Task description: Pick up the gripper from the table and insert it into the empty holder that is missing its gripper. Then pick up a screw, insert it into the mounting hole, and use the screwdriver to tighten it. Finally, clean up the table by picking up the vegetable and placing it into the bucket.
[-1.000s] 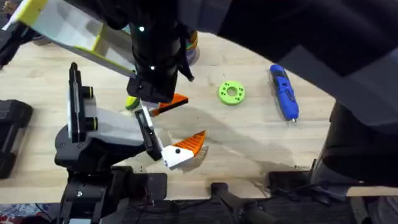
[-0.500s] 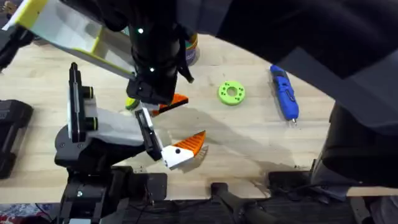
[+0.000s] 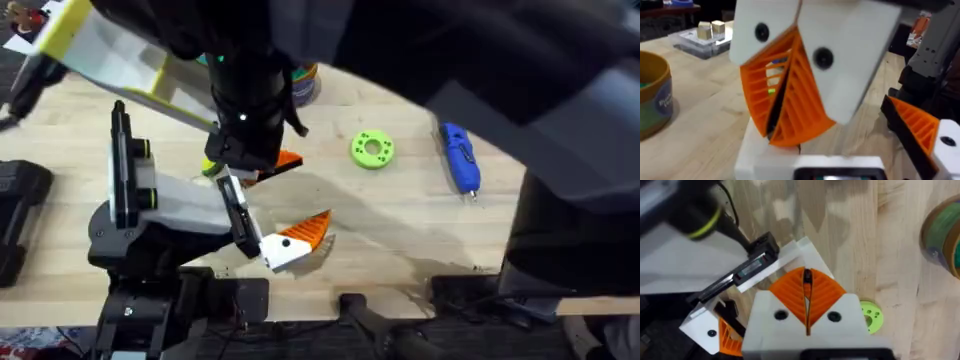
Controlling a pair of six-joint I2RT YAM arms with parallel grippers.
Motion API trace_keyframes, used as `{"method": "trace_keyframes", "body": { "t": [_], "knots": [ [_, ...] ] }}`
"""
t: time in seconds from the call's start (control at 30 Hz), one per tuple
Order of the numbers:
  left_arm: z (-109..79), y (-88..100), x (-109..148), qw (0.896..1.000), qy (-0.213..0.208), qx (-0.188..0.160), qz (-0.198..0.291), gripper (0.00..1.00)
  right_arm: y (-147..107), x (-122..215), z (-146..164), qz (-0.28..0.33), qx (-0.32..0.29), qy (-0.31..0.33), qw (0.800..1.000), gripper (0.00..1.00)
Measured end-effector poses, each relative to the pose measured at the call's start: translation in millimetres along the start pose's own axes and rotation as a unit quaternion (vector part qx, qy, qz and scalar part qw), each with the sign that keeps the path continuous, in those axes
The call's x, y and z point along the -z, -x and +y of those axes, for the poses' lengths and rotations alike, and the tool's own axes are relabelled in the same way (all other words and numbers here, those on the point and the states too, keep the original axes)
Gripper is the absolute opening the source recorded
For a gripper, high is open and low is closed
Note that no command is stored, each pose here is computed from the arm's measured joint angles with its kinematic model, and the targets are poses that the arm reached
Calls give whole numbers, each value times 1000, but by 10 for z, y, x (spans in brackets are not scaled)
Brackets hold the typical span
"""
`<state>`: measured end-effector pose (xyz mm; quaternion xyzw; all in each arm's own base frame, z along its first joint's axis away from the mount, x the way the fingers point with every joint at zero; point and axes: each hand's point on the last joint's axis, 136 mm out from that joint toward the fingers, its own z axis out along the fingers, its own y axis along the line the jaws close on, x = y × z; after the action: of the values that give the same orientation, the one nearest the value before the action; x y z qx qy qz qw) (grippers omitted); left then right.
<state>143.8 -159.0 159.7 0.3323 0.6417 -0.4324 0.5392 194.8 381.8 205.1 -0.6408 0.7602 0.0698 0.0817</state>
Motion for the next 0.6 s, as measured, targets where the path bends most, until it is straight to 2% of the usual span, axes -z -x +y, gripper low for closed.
{"method": "trace_keyframes", "body": {
  "t": [0.1, 0.6],
  "knots": [
    [6, -7, -1, 1000, 1, 10, 1, 986, 5, -38, -7, 3, 0, 1, 1000, 6],
    [5, -8, -1, 1000, 0, 10, 1, 987, 2, -37, -6, 4, 0, 1, 1000, 6]
  ]
}}
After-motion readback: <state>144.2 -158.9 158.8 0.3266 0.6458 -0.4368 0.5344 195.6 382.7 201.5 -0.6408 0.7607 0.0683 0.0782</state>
